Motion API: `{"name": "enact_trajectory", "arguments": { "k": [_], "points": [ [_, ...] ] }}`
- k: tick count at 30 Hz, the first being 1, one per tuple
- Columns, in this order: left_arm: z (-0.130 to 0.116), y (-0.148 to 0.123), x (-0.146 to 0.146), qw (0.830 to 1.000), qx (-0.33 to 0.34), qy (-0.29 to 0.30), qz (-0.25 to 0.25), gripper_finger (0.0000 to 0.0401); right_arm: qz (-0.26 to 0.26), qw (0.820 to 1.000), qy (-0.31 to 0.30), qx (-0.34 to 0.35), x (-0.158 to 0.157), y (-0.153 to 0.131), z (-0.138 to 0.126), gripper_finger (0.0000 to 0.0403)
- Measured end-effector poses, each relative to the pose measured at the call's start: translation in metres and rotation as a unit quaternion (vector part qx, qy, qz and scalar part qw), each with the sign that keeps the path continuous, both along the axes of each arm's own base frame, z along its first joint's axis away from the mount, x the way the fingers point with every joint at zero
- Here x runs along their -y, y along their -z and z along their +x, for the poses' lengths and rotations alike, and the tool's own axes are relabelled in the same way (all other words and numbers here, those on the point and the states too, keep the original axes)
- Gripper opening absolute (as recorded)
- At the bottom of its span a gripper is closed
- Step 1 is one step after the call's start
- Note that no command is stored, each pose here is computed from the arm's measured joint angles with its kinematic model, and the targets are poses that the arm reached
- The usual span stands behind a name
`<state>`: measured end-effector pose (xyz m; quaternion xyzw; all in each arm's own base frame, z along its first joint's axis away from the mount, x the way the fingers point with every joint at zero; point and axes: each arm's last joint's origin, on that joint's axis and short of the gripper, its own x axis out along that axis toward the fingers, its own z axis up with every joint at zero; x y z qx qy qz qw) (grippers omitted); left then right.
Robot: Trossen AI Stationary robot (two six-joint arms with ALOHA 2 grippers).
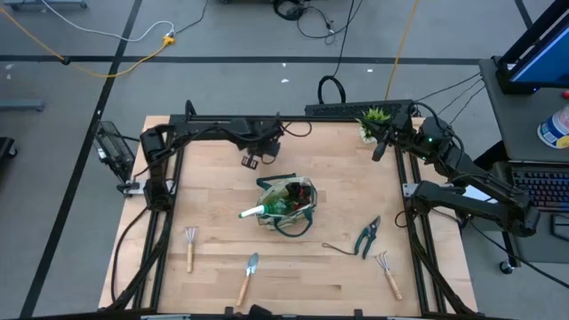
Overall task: Pick & Place Garden tools in Gardening bag
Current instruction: Put the top trowel into the gardening bag
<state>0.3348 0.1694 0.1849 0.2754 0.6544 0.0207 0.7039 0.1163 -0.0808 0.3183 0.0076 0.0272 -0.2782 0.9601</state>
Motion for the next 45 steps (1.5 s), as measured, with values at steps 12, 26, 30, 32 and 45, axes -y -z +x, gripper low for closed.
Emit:
{"name": "enact_trajectory", "arguments": {
  "k": [12, 26, 30, 32, 45],
  "points": [
    [-0.026, -0.084, 0.012, 0.989, 0.130, -0.044, 0.051, 0.0063, 0.000, 1.000, -0.001, 0.000, 0.000, 0.000, 0.000, 0.0000],
    [-0.068, -0.156, 0.032, 0.950, 0.225, -0.126, 0.176, 0.0063, 0.000, 1.000, 0.000, 0.000, 0.000, 0.000, 0.000, 0.0000],
    [-0.072, -0.168, 0.036, 0.932, 0.255, -0.153, 0.207, 0.0063, 0.000, 1.000, 0.000, 0.000, 0.000, 0.000, 0.000, 0.0000],
    [-0.074, -0.175, 0.037, 0.920, 0.284, -0.163, 0.214, 0.0063, 0.000, 1.000, 0.000, 0.000, 0.000, 0.000, 0.000, 0.0000],
    [-0.072, -0.236, 0.040, 0.768, 0.602, -0.156, 0.155, 0.0063, 0.001, 1.000, 0.000, -0.002, 0.000, 0.000, 0.001, 0.0000]
  ]
}}
